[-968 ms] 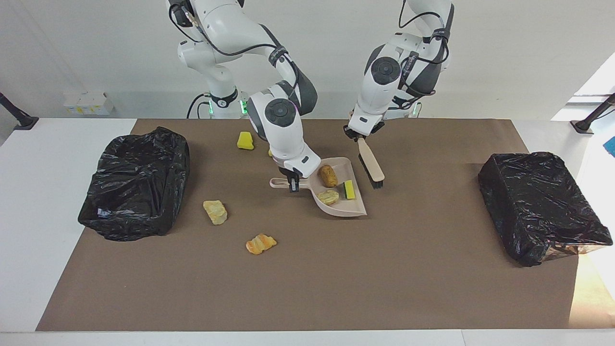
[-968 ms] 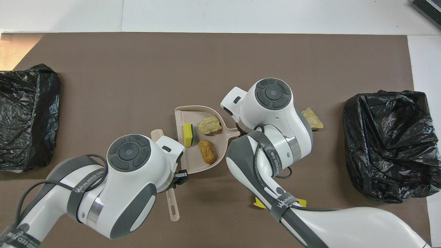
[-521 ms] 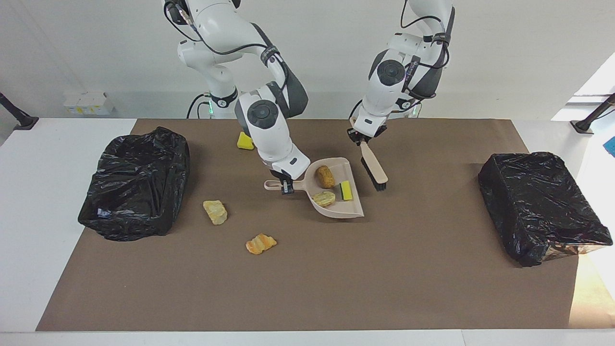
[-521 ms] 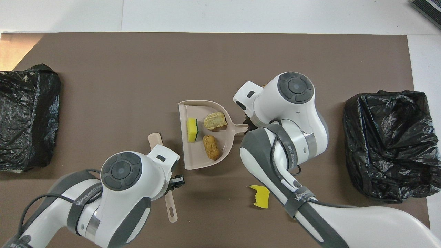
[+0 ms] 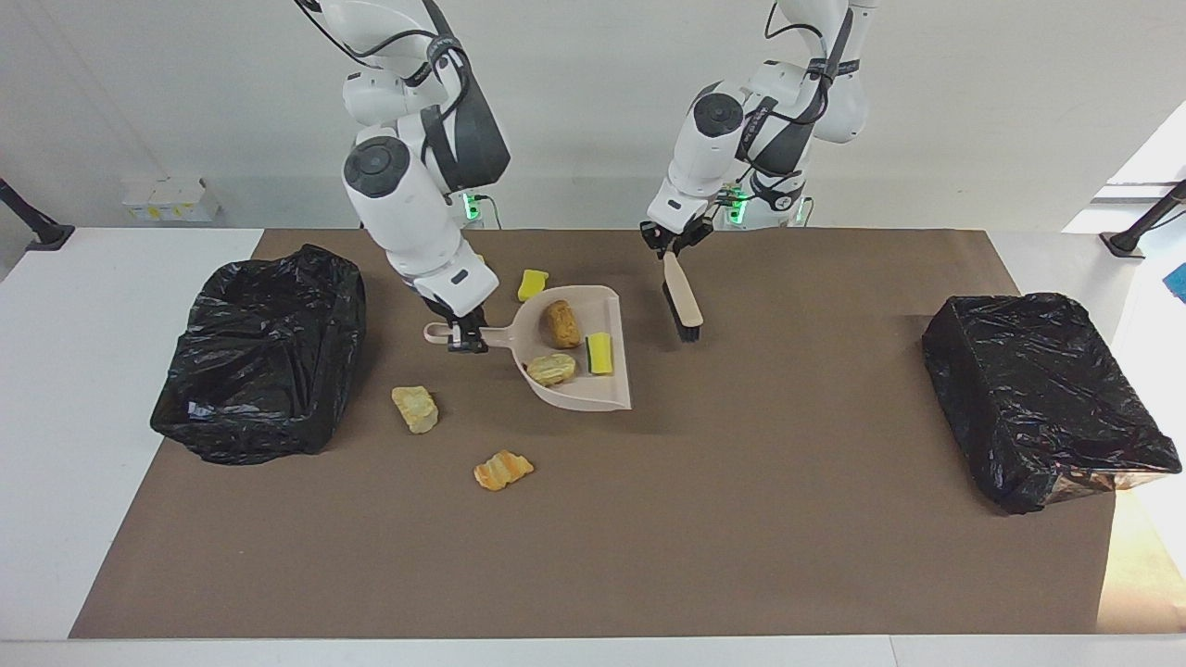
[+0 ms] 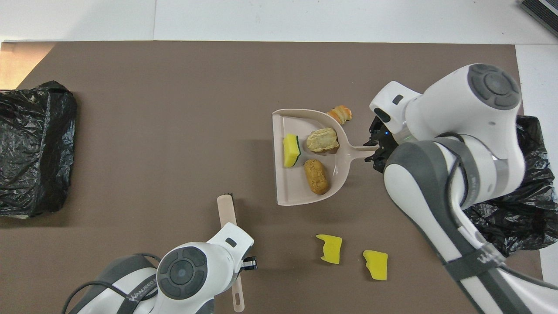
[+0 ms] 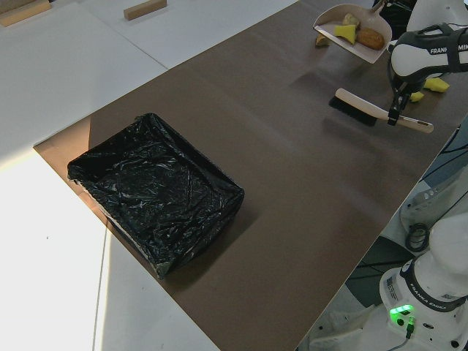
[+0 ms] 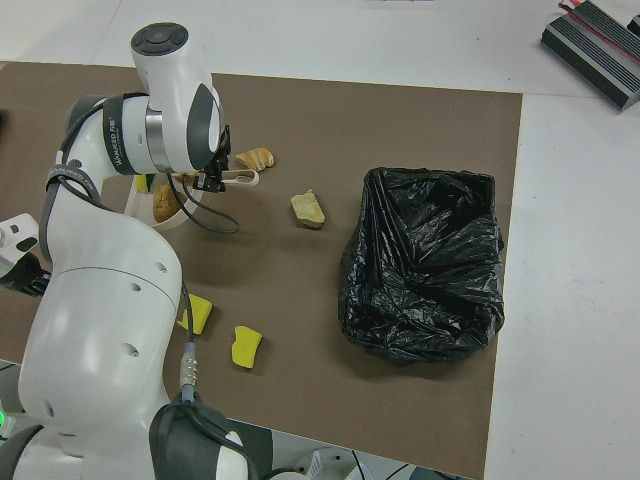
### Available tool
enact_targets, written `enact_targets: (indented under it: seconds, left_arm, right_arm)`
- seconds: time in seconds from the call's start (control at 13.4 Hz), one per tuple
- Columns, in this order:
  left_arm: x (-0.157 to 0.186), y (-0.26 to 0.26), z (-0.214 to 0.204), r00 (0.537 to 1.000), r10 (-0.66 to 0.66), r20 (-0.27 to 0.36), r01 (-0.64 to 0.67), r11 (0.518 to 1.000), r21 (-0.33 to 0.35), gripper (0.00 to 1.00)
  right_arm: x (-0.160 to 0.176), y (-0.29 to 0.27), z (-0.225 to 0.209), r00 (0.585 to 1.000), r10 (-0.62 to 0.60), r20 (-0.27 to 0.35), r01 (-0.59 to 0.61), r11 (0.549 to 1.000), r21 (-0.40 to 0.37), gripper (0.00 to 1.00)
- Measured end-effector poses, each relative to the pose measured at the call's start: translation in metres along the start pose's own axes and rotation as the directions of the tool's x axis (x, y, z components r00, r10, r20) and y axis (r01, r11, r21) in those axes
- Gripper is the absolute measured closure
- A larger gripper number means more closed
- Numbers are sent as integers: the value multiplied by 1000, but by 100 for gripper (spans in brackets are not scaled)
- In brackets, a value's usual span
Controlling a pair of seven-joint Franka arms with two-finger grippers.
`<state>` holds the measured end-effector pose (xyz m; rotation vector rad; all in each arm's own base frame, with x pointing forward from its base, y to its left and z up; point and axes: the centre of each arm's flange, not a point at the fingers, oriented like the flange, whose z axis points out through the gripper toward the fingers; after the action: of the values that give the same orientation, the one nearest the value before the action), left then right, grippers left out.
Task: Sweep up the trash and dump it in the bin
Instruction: 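Carry the loaded dustpan with the right gripper to the black bag, then tip the dustpan into the bag while the left gripper sets down the brush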
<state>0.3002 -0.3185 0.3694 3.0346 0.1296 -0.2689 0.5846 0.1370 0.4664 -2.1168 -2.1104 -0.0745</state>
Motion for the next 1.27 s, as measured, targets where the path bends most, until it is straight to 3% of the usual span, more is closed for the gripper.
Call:
enact_targets:
  seconds: [0.37, 0.74, 0.89, 0.97, 1.27]
  left_arm:
    - [-25, 17, 26, 999, 9, 33, -8, 999, -40, 74]
    - [-32, 17, 40, 999, 10, 48, -9, 1000, -29, 74]
    - [-30, 15, 43, 999, 5, 52, -3, 1000, -25, 74]
    - [-29, 15, 43, 999, 0, 52, 1, 1000, -25, 69]
    - [-3, 10, 29, 998, -47, 35, 49, 998, -50, 24]
  right_arm:
    - [-141, -4, -44, 999, 46, -10, -46, 999, -1, 69]
    - [-294, -30, -63, 1000, -3, -23, 2, 999, -35, 69]
    - [-354, -54, -76, 1000, -5, 0, 5, 999, -54, 69]
    - [-377, -66, -81, 999, 8, 43, -6, 999, -48, 69]
    - [-430, -89, -93, 980, 67, 186, -61, 997, -41, 69]
